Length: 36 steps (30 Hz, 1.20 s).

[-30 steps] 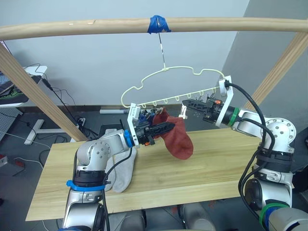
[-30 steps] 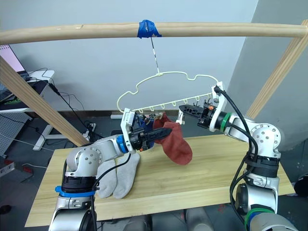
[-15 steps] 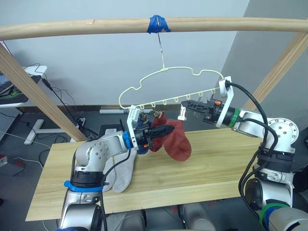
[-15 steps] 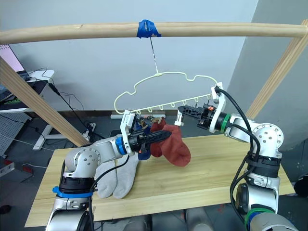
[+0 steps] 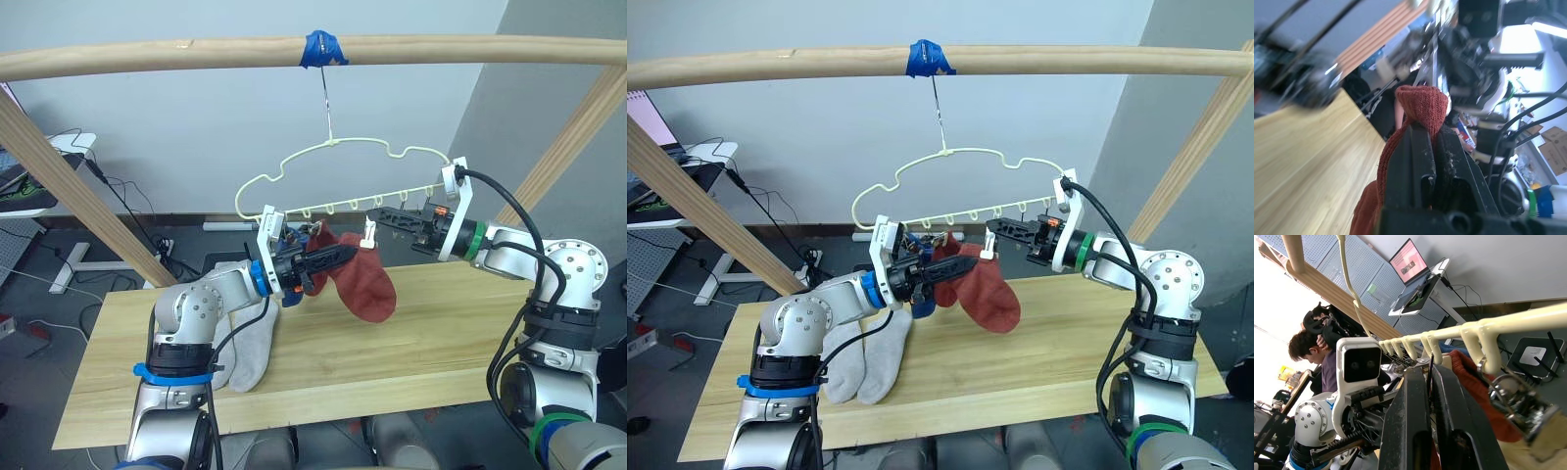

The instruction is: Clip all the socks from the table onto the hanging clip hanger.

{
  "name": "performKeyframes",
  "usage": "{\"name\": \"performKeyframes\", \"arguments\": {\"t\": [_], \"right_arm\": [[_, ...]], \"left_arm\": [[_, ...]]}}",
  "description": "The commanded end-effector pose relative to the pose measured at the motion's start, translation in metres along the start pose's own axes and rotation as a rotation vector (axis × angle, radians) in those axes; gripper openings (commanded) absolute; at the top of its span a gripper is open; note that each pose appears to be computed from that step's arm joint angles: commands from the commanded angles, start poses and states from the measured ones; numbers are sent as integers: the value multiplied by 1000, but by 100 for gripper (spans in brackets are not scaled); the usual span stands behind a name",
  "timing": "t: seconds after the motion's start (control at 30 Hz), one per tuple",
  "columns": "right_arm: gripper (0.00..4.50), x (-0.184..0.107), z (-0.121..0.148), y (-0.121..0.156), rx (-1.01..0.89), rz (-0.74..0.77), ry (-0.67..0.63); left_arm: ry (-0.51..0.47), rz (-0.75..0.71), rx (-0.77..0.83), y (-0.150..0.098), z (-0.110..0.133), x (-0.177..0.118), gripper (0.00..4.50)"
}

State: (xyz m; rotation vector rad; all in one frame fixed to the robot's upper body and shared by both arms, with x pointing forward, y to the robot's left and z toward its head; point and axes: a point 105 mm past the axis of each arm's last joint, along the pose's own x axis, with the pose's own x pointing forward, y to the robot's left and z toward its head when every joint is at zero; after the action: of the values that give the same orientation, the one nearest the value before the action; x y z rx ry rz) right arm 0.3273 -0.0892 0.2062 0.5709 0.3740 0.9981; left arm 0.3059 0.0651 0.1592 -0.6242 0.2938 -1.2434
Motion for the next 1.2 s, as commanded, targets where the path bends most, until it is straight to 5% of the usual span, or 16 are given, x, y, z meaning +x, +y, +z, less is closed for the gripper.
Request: {"name": "performKeyframes", "arguments": {"t": [0.03, 0.13, 0.57, 0.73, 1.2], "right_arm": [[0, 0, 5, 13, -49, 54, -12], [27, 0, 5, 13, -52, 59, -17], [446, -21, 8, 9, -87, -9, -52], [446, -61, -9, -4, -281, -236, -21], [450, -51, -33, 2, -538, -400, -82]], "left_arm": [[-33, -44, 28, -11, 12, 2, 2], [-27, -45, 27, -11, 11, 1, 0], [-30, -7, 86, -4, 12, 10, 0], [-53, 77, 176, 11, 15, 11, 0], [26, 201, 447, 12, 13, -26, 429]]}}
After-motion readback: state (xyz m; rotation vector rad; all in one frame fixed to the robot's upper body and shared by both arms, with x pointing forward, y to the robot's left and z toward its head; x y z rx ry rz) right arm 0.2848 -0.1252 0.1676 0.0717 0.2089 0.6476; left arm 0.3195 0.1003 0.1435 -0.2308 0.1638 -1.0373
